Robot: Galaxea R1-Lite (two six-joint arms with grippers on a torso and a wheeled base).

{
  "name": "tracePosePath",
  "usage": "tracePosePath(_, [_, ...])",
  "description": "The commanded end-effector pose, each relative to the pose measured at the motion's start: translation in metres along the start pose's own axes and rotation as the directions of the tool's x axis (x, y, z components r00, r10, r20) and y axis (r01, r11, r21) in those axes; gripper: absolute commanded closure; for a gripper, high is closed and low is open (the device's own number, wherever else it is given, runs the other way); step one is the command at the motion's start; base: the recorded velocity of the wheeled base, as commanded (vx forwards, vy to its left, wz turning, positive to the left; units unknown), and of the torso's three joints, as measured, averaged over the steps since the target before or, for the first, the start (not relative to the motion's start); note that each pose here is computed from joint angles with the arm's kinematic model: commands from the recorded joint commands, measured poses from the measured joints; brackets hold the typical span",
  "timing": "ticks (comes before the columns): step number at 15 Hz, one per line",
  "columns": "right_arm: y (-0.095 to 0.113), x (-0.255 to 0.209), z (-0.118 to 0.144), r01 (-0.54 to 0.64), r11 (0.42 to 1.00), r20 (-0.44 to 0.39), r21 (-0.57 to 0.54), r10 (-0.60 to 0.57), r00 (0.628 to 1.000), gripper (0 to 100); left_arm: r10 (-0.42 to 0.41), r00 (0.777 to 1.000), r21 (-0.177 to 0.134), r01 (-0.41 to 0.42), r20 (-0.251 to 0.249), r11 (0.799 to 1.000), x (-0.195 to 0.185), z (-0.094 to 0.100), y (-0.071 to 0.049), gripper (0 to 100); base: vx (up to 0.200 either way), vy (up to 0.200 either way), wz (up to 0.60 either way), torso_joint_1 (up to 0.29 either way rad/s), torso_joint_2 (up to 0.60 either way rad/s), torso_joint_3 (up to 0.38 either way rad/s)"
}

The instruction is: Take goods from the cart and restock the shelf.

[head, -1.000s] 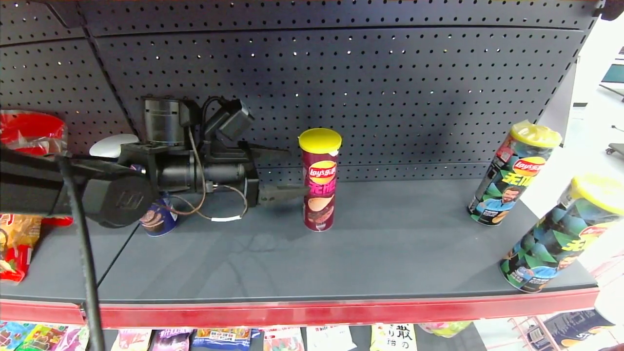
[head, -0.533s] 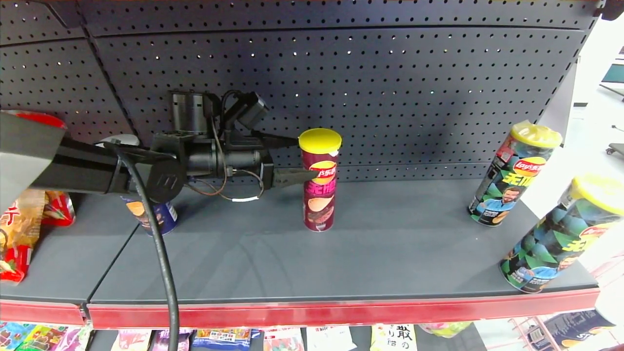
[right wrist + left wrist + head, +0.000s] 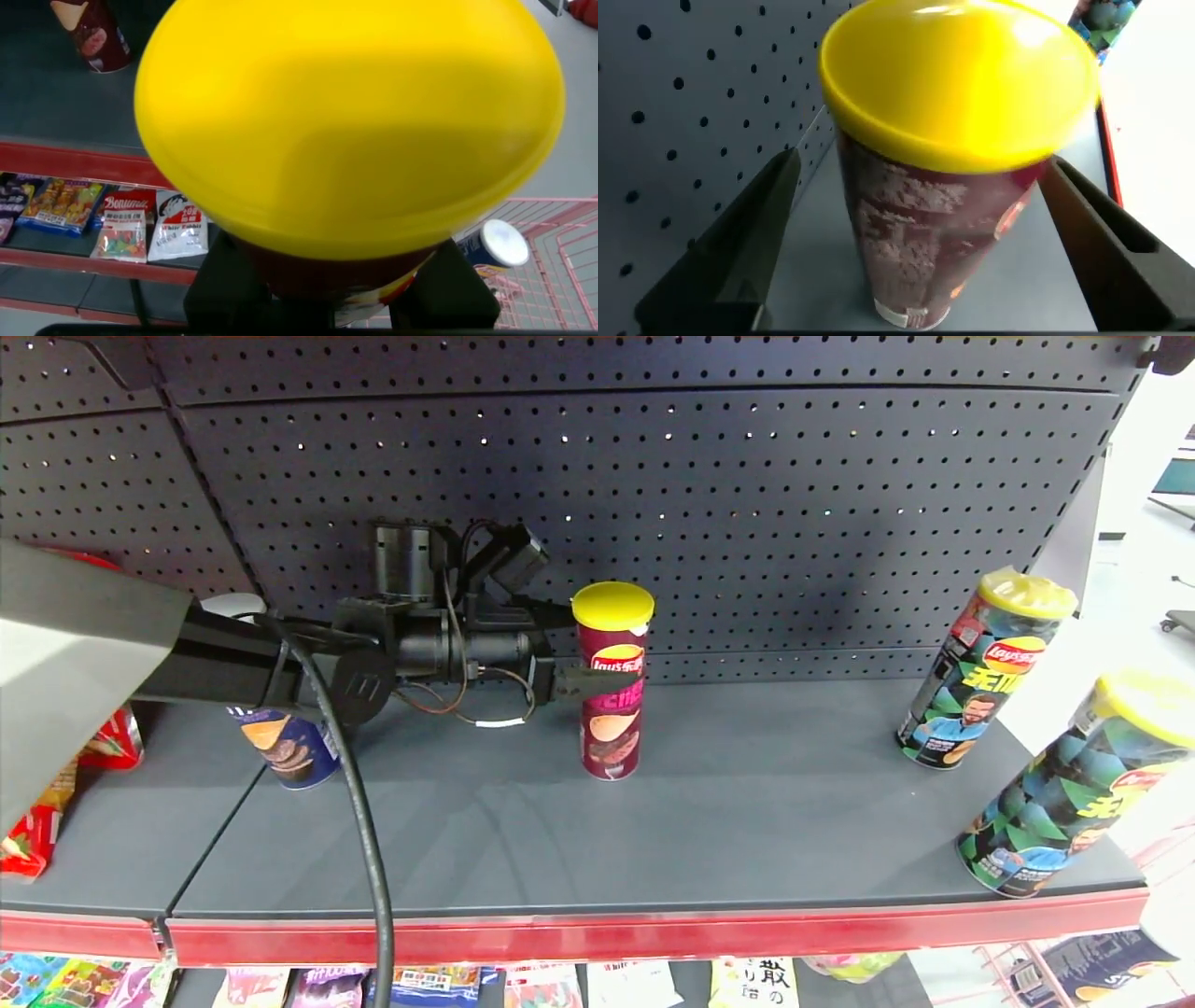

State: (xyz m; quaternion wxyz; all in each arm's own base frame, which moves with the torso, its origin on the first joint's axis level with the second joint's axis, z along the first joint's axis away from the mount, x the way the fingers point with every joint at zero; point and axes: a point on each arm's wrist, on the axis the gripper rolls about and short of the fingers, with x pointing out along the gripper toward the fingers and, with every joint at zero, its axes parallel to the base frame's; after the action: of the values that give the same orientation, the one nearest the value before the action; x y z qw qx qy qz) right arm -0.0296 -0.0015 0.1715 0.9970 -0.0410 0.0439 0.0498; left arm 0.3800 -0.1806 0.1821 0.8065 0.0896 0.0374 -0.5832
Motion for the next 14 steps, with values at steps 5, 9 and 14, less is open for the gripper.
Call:
tracePosePath(5, [0.000,0.000,0.000,-0.001,1.000,-0.002,0.004,0.001,1.000,100,-0.025,1.000,-0.037,0.025,-0.005,0.999,0.014,0.007,0.002,100,0.000,0.000,0.00,0.000,0.00,0.000])
tracePosePath(9, [0.000,0.000,0.000,0.002,1.000,-0.002,0.010,-0.002,1.000,100,-0.039,0.999,-0.040,0.039,-0.005,0.998,0.017,0.007,-0.002,100,0.000,0.000,0.00,0.000,0.00,0.000])
tracePosePath(14, [0.000,-0.001,0.002,0.002,1.000,0.009,0.010,-0.002,1.000,100,-0.060,0.998,-0.060,0.060,0.004,0.996,-0.007,0.027,-0.029,100,0.000,0.000,0.00,0.000,0.00,0.000])
